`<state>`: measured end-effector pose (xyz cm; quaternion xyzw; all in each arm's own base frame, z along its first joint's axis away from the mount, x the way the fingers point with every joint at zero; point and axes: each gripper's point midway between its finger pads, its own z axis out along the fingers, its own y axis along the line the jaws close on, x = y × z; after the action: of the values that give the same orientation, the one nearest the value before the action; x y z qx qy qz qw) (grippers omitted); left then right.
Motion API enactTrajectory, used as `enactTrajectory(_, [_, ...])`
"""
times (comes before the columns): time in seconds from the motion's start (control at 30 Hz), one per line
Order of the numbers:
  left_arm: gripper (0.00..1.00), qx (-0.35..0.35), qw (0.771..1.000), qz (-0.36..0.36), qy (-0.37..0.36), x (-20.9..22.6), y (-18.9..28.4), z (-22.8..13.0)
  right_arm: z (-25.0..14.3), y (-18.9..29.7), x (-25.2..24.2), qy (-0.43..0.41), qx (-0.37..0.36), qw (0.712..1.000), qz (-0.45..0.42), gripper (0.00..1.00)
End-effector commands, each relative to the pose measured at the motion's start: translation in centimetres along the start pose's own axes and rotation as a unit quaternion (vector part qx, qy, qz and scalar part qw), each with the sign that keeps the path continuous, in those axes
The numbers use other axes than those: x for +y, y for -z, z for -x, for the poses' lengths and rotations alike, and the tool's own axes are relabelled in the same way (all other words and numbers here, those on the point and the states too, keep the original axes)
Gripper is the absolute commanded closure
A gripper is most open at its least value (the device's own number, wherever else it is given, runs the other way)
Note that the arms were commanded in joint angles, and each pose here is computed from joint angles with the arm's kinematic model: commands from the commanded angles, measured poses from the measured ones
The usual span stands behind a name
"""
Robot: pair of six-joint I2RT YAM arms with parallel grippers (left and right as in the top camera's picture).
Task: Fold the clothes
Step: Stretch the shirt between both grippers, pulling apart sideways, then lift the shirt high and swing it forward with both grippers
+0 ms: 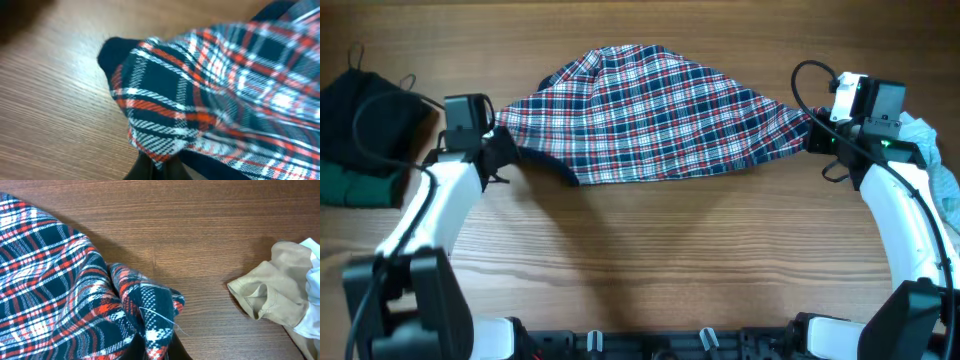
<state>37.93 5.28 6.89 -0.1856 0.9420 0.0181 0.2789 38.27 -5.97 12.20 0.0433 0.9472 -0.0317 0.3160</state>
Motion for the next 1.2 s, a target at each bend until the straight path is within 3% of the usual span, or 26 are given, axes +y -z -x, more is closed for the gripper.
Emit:
enactTrajectory(0.0, [0.96,-0.060,0.998,-0.006,0.002,-0.1,3.2,3.1,0.8,0.1,0.2,-0.006,-0.008,1.000,0.008,0.96])
enactTrajectory(0.2, [0.96,-0.129,0.991,-0.024,0.009,-0.7,6.4,6.5,1.9,0.9,0.2,-0.020,-0.025,0.999,0.009,0.96])
enactTrajectory(0.4, [0.96,-0.164,0.984,-0.073,0.006,-2.9,10.2,10.7,6.5,7.3,0.0,-0.033,-0.079,0.996,0.008,0.96])
enactTrajectory(0.7, [0.96,-0.190,0.978,-0.090,-0.008,-4.0,16.4,14.8,12.4,13.6,0.5,-0.027,-0.152,0.988,0.029,0.96])
enactTrajectory(1.17, [0.96,-0.232,0.961,-0.150,-0.030,-5.4,31.6,17.9,16.2,24.6,-0.7,-0.005,-0.205,0.979,-0.006,0.96])
